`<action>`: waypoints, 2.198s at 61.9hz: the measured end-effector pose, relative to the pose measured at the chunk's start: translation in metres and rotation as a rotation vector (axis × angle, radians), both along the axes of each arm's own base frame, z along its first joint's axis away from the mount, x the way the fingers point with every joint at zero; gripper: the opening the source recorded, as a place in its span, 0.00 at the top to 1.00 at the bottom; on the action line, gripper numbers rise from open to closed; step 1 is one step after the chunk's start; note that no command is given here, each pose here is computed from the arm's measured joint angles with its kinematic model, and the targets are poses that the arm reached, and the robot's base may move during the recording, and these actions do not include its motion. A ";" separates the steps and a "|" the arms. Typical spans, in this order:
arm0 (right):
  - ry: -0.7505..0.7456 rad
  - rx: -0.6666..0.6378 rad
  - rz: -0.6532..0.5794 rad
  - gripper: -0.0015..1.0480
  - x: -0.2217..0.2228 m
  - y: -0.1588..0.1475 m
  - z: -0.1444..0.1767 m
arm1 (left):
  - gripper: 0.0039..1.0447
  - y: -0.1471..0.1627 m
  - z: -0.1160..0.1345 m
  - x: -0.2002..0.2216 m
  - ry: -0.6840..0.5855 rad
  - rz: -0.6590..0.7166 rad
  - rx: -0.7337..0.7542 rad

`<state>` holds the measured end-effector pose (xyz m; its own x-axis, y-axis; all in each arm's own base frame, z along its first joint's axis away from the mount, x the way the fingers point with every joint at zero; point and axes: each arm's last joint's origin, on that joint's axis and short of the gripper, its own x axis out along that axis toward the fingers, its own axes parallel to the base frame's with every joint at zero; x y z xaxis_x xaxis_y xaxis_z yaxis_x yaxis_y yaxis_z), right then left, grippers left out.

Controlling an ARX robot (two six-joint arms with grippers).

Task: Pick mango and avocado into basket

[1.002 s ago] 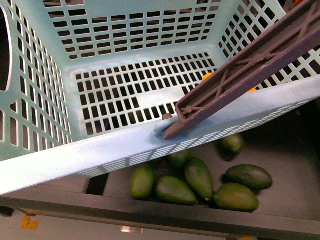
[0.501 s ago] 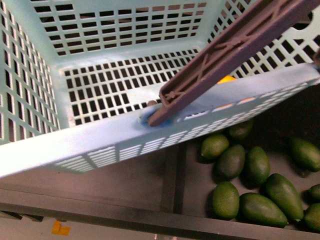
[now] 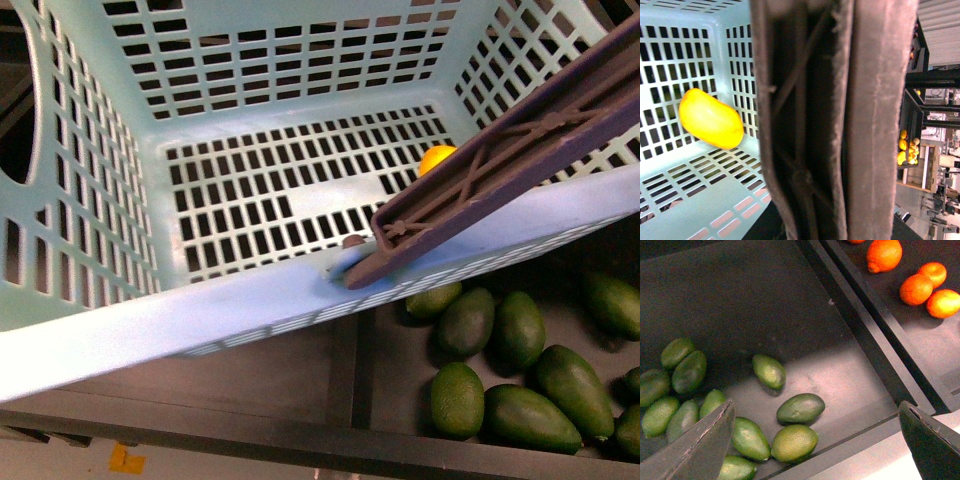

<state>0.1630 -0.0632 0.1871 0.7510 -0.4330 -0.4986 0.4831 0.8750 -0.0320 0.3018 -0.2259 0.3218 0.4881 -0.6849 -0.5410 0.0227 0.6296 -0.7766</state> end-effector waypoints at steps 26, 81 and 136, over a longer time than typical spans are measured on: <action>0.271 -0.107 0.290 0.08 0.039 -0.083 -0.081 | 0.86 0.002 0.000 0.002 -0.004 0.011 0.004; 0.475 0.091 0.493 0.08 0.177 -0.075 -0.221 | 0.86 0.002 0.000 0.002 -0.004 0.012 0.004; 0.452 0.137 0.521 0.08 0.226 -0.061 -0.252 | 0.86 0.002 0.000 0.002 -0.005 0.015 0.006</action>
